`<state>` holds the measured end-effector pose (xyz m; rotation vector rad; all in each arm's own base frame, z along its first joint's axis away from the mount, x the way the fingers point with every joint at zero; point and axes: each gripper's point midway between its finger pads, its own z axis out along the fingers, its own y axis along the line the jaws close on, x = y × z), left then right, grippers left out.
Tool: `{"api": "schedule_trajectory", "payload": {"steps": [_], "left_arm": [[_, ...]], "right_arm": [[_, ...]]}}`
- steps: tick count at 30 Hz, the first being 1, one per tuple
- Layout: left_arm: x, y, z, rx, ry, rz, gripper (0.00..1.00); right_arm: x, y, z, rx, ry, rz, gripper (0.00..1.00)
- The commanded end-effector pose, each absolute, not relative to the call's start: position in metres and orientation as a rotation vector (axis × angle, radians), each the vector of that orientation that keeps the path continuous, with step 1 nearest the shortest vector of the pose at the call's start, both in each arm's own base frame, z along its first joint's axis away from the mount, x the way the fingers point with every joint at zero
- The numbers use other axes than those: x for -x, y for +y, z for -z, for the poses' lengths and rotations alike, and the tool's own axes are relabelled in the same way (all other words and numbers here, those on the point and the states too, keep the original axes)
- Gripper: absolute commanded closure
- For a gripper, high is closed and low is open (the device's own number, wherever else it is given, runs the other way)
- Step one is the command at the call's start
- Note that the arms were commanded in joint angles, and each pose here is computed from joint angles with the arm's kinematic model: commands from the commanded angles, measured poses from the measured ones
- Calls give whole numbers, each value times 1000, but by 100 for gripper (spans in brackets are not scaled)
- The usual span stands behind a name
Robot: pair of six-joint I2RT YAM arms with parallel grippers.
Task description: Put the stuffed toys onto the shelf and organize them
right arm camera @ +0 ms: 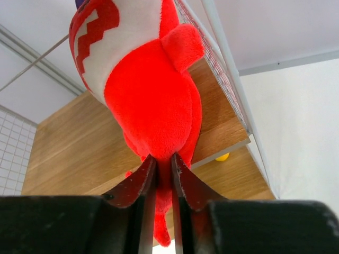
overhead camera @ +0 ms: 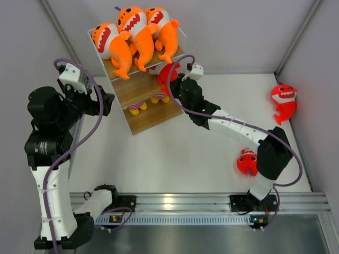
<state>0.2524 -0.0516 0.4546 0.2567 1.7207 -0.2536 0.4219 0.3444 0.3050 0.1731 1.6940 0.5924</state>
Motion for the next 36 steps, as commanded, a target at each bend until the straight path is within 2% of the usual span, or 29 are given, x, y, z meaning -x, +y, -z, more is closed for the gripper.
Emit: {"api": "schedule_trajectory", "payload": {"steps": [1, 2, 4, 17, 18, 19, 22, 25, 32, 36], "left_arm": [[-249, -51, -458, -270, 1702, 238, 12], [-249, -50, -459, -270, 1700, 236, 12], [-250, -51, -459, -271, 1700, 239, 12], [-251, -51, -458, -273, 1704, 238, 12], [-251, -51, -457, -276, 1705, 238, 12], [-251, -51, -456, -274, 1708, 240, 12], [-252, -50, -453, -273, 1716, 233, 12], [-254, -49, -449, -272, 1725, 232, 12], [-254, -49, -447, -273, 1731, 230, 12], [-253, -49, -446, -273, 1731, 230, 12]], "right_arm": [[-429, 354, -333, -218, 1618, -666, 86], [-430, 354, -335, -221, 1611, -662, 93], [-433, 354, -341, -228, 1591, -660, 100], [-451, 357, -348, -274, 1542, -628, 100], [-450, 355, -347, -271, 1544, -627, 96], [-449, 353, -347, -269, 1544, -623, 83], [-440, 344, -355, -254, 1522, -620, 63], [-426, 333, -370, -195, 1495, -614, 47], [-384, 291, -393, -81, 1488, -539, 25], [-357, 226, -386, -127, 1506, -414, 16]]}}
